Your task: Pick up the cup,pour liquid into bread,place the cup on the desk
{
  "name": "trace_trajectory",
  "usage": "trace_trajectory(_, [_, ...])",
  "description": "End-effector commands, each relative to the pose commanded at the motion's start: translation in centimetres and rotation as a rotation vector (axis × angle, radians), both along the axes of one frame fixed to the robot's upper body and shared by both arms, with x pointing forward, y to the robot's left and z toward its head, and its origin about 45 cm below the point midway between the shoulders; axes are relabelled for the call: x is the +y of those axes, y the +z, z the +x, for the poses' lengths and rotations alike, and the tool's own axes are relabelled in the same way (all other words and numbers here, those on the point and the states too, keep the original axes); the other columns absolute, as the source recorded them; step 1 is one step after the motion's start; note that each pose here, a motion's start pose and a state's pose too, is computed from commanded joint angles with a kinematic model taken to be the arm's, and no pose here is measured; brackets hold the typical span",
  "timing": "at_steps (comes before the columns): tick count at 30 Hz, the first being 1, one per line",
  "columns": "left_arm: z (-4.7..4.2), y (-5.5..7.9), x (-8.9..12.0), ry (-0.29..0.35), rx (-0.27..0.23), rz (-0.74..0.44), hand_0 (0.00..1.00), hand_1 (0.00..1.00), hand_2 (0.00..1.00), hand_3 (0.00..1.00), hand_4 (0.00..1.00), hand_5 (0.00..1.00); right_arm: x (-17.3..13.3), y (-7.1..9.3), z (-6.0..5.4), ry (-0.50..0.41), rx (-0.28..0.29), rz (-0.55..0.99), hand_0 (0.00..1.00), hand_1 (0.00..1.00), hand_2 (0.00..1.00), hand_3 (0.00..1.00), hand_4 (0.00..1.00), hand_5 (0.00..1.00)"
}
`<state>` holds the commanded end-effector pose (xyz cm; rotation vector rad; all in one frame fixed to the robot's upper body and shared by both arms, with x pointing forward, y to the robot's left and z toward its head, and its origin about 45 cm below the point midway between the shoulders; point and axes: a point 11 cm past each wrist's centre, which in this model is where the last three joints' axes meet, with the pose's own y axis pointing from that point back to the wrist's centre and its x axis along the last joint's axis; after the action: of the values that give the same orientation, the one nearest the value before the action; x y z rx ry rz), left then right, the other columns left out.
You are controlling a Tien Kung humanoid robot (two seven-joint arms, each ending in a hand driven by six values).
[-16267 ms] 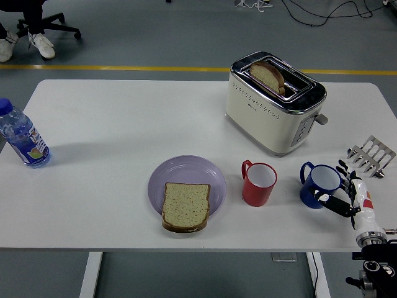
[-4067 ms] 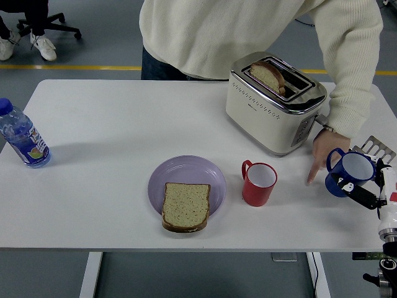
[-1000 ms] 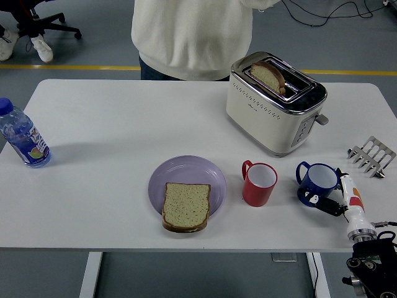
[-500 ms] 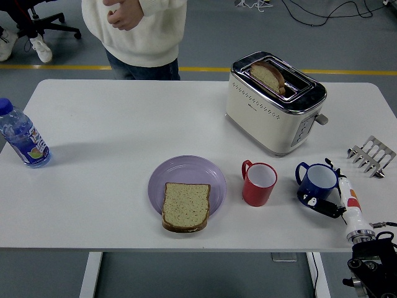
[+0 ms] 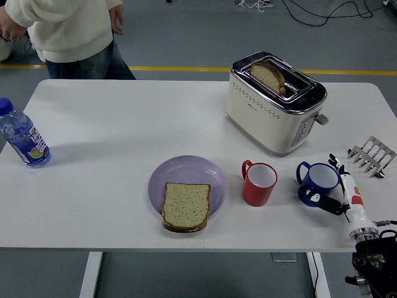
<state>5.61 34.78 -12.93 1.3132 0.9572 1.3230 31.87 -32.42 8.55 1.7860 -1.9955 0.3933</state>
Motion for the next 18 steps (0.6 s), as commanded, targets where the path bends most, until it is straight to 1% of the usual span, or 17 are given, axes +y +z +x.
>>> trace_trajectory(15, [0.08,0.0,0.1,-0.002,-0.001,0.002,0.642,0.661,0.68,0.567,0.378,0.998,-0.4,2.6,-0.2,-0.01,-0.074,0.022,0.914,0.848,0.984,0.998,0.969,0.121])
trace_trajectory(18, [0.07,0.0,0.1,-0.002,-0.001,0.002,0.642,0.661,0.679,0.567,0.38,0.998,-0.3,3.6,-0.2,-0.004,-0.098,0.029,0.916,0.848,0.984,0.998,0.972,0.122])
